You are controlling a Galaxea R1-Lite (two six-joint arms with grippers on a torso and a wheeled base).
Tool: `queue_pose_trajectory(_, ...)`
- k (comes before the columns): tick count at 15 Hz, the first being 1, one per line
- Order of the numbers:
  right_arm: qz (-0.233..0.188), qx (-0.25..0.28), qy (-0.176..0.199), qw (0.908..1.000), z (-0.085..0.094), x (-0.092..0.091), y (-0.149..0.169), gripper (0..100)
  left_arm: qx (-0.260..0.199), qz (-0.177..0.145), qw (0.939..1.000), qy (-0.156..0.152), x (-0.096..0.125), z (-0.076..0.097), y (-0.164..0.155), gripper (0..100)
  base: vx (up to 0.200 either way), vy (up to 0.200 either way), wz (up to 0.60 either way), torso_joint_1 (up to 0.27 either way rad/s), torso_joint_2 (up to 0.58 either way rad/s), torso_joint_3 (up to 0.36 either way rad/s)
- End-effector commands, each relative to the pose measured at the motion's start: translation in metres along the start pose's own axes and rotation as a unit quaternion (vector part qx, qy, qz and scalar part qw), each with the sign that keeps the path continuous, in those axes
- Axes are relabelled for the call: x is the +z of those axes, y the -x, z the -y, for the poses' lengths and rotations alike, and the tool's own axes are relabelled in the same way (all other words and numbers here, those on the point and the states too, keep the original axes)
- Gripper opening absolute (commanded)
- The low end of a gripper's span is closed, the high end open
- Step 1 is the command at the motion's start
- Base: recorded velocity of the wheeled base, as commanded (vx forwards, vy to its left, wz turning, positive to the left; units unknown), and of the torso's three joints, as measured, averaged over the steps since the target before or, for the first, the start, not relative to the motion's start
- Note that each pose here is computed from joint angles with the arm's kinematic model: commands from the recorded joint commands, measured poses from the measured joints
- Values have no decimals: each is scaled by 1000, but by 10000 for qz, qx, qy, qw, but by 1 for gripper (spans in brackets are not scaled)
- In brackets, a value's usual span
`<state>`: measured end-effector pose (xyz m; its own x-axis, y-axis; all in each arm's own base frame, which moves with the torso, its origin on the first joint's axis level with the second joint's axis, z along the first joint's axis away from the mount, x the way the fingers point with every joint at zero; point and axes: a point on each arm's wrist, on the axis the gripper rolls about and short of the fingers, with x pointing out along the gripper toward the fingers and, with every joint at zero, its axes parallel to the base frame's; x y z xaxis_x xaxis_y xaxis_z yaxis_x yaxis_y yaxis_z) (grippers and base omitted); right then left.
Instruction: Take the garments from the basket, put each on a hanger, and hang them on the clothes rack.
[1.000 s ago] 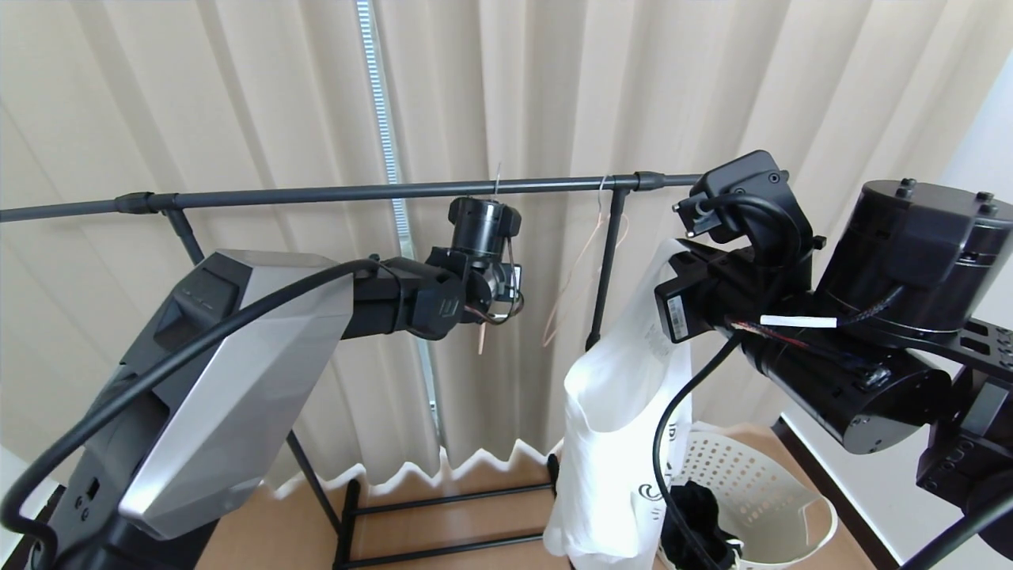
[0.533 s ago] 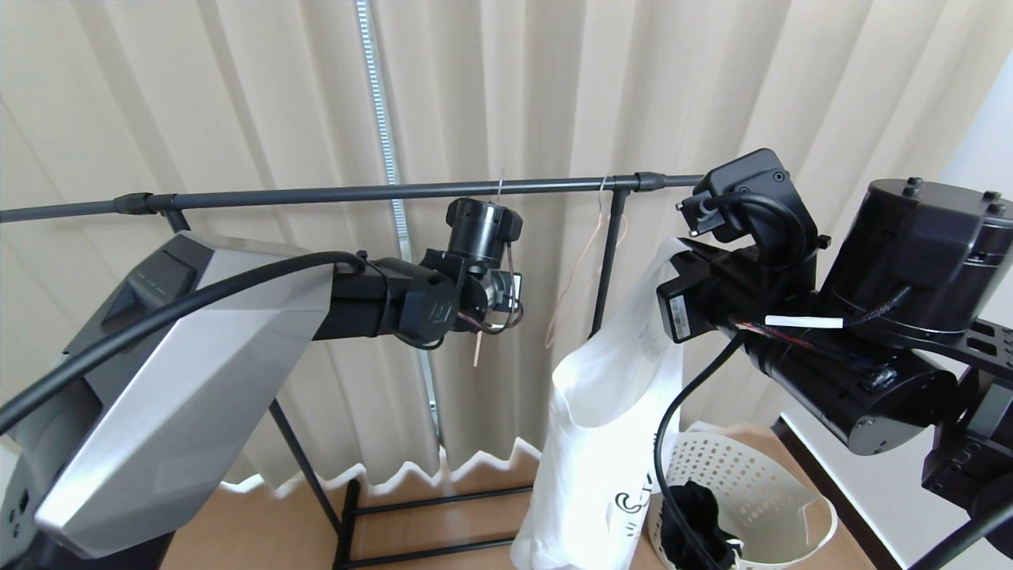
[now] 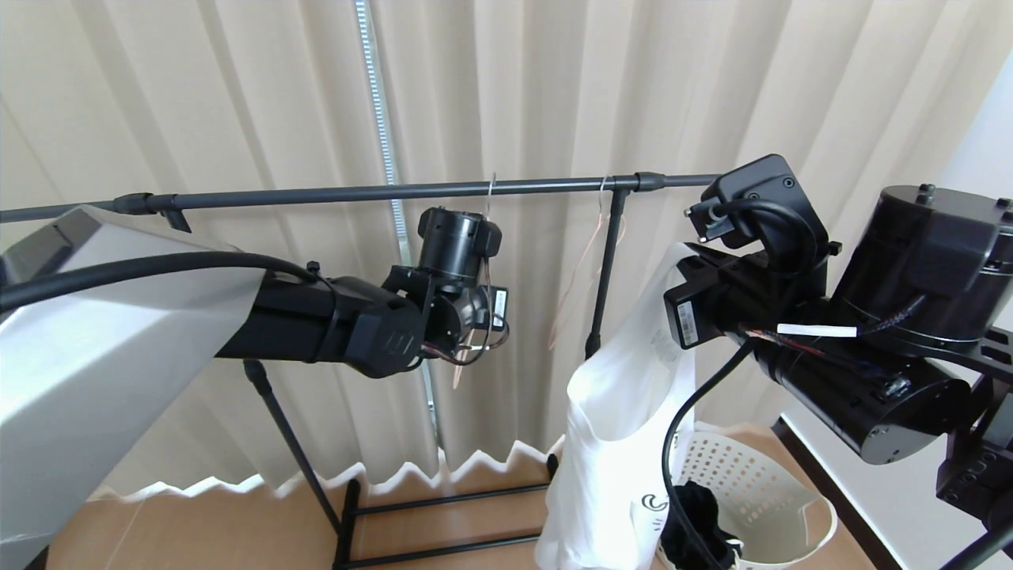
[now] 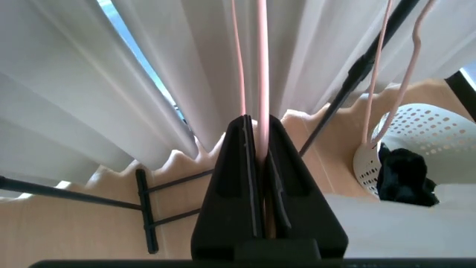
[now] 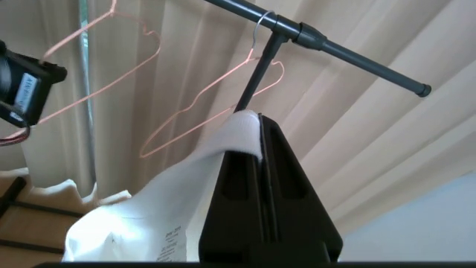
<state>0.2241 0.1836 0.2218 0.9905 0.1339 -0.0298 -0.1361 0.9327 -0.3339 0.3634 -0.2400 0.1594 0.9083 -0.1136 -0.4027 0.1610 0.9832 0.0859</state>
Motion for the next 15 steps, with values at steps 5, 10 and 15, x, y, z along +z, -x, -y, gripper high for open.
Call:
queue_pose_trajectory(5, -17, -1, 12, 10000, 0, -1, 0, 0, -82, 233, 9997, 70, -5, -20, 44, 0, 0, 0, 0, 0, 0, 0)
queue_pose_trajectory(10, -48, 9, 33, 10000, -2, -3, -2, 0, -629, 300, 9975, 98, -40, -42, 88, 0, 0, 0, 0, 0, 0, 0)
queue_pose_trajectory(15, -102, 27, 72, 9999, -5, -6, -5, 0, -1911, 760, 9785, -151, -81, -75, 155, 0, 0, 0, 0, 0, 0, 0)
